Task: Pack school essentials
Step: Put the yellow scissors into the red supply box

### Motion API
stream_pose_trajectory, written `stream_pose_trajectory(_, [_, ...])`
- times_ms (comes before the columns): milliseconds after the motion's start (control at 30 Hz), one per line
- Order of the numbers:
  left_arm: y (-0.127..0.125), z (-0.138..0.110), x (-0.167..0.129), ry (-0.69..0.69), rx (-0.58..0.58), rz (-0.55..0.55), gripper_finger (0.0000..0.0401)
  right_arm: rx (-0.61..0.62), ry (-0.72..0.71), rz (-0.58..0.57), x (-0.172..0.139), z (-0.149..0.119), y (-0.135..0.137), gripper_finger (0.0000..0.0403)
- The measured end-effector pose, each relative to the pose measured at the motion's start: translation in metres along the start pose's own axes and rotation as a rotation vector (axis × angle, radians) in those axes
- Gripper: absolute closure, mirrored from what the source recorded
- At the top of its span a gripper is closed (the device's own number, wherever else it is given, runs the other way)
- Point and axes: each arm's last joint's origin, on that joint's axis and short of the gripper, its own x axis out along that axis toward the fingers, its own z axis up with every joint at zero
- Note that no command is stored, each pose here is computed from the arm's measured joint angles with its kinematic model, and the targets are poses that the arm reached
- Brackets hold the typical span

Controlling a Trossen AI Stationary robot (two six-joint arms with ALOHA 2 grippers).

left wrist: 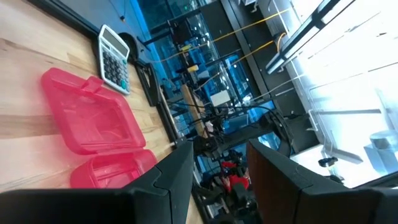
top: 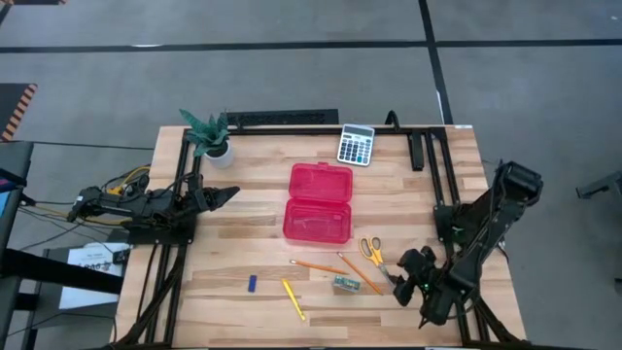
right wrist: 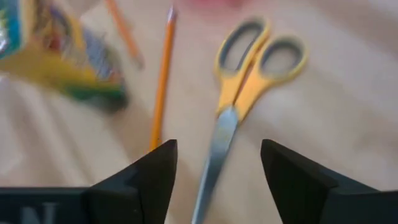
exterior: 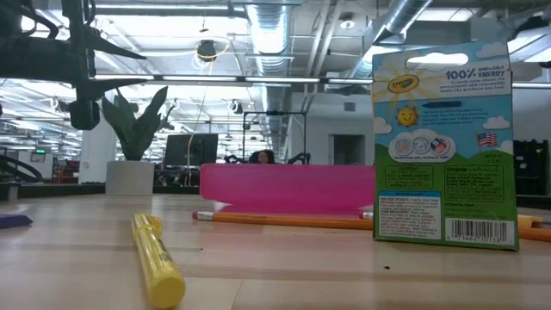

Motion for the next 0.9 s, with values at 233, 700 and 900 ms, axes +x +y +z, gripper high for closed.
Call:
stream_pose_trajectory(233, [0.0,0.0,0.0,0.0,-0.019,0.0,0.0264,0.05,-0.191,-0.044,0.028,-0.008,0.005,0.0158])
stream_pose_trajectory(700, [0.0,0.0,0.0,-0.009,-0.023,0.004,0.0264,0.071,-0.218,-0.067,0.062,-0.047,0.006,0.0158])
stream_pose_trajectory(900, [0.0,0.001,0.0,-0.016,-0.019,0.006,0.0264,0.067,-0.217,-0.074,0.061,-0.047,0.005,0.0158])
